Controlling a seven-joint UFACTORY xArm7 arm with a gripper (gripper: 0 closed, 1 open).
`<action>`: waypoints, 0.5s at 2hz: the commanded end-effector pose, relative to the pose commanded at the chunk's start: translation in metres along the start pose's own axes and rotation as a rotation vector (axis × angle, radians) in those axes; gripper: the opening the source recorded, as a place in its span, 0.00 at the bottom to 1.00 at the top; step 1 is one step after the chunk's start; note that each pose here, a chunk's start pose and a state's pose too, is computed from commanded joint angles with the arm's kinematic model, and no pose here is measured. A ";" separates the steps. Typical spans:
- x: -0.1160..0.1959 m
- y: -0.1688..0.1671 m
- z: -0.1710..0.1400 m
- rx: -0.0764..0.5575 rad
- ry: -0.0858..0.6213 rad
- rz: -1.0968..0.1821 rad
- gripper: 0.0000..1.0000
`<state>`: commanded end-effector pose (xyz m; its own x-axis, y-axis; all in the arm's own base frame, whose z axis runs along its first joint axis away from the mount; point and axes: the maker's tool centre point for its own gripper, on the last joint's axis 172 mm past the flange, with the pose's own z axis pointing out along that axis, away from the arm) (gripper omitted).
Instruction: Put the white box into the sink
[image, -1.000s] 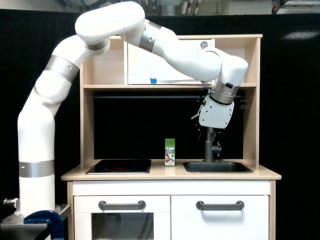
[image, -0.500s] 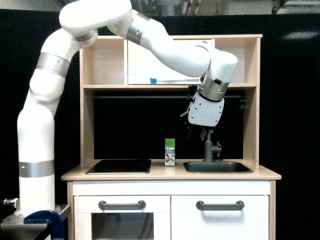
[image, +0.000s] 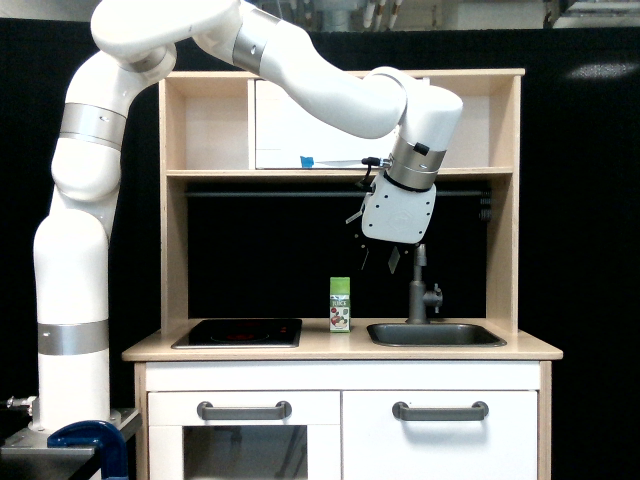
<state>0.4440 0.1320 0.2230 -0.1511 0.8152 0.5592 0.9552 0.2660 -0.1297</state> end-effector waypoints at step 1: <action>-0.005 -0.007 -0.001 0.000 0.000 0.000 1.00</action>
